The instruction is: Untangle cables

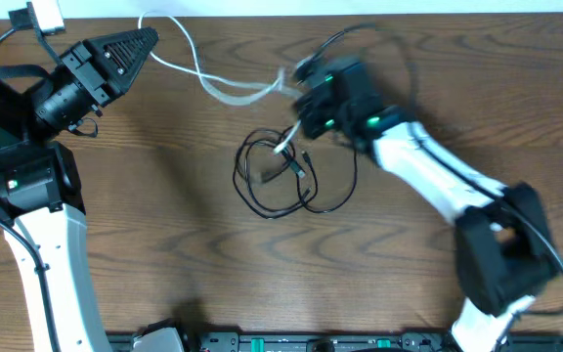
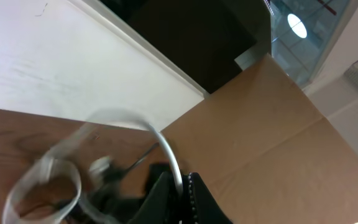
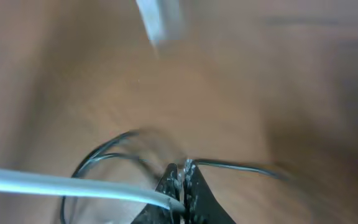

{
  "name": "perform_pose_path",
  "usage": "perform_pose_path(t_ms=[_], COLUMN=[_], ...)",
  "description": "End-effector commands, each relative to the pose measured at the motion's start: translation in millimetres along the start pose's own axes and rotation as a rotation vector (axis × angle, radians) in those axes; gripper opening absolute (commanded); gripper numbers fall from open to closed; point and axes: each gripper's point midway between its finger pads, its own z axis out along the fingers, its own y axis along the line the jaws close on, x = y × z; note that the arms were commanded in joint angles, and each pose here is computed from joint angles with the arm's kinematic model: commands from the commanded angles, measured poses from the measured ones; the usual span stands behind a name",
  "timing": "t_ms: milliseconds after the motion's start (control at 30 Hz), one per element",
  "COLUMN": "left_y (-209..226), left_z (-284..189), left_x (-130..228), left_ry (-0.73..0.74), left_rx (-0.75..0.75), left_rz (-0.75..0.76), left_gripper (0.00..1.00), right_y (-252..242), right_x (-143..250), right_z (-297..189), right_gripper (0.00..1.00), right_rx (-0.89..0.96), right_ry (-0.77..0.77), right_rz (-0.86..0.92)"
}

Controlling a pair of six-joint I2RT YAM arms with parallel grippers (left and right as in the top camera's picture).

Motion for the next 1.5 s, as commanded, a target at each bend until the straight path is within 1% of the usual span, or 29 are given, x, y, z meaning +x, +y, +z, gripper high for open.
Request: perform_pose_path(t_ms=[0,67,200,433,467,500,533,600,667,733,833,933,1000,1033,1067,1100,1200,1267,1367,1467], left_y=[-6,-3,6,46,52,59,65,78,89,99,111,117,117,117,117,117,118,118,118,118], left_z=[1,2,4,7,8,8,8,10,11,13,14,15,15,15,15,15,15,15,15,15], left_x=[0,0,2,17,20,23,26,30,33,34,36,37,37,37,37,37,37,38,38,38], left_ry=[0.020,0.025,0.042,0.089,0.099,0.109,0.117,0.133,0.142,0.148,0.156,0.160,0.160,0.160,0.160,0.161,0.162,0.162,0.163,0.163], left_rx=[0.019,0.019,0.014,-0.044,-0.053,-0.062,-0.069,-0.083,-0.093,-0.100,-0.108,-0.113,-0.113,-0.113,-0.113,-0.112,-0.111,-0.111,-0.111,-0.111], left_rz=[0.021,0.025,0.013,0.001,-0.003,-0.008,-0.016,-0.047,-0.084,-0.112,-0.144,-0.162,-0.162,-0.161,-0.161,-0.152,-0.135,-0.126,-0.128,-0.127], left_gripper=[0.07,0.08,0.07,0.07,0.09,0.17,0.29,0.48,0.70,0.86,0.92,0.93,0.93,0.94,0.94,0.94,0.94,0.94,0.94,0.94], right_y=[-69,-78,-75,-71,-72,-74,-76,-84,-94,-107,-135,-179,-217,-256,-266,-281,-312,-342,-366,-388], right_x=[-35,-39,-37,-11,-9,-7,-6,-6,-7,-11,-23,-37,-47,-49,-48,-44,-27,-3,18,40], right_z=[-61,-81,-106,-110,-111,-112,-113,-116,-120,-129,-155,-201,-248,-298,-313,-333,-372,-397,-407,-406], right_gripper=[0.01,0.01,0.01,0.01,0.01,0.01,0.01,0.01,0.01,0.01,0.01,0.01,0.01,0.01,0.01,0.01,0.01,0.01,0.01,0.01], right_rx=[0.405,0.476,0.488,0.385,0.369,0.355,0.344,0.324,0.313,0.292,0.259,0.291,0.339,0.411,0.434,0.468,0.554,0.647,0.721,0.795], right_ry=[-0.113,-0.123,-0.092,0.022,0.032,0.039,0.041,0.038,0.030,0.011,-0.030,-0.102,-0.183,-0.272,-0.298,-0.328,-0.380,-0.402,-0.393,-0.358], right_rz=[0.082,0.085,0.059,0.100,0.109,0.121,0.130,0.156,0.180,0.216,0.303,0.412,0.501,0.591,0.613,0.640,0.709,0.782,0.829,0.864])
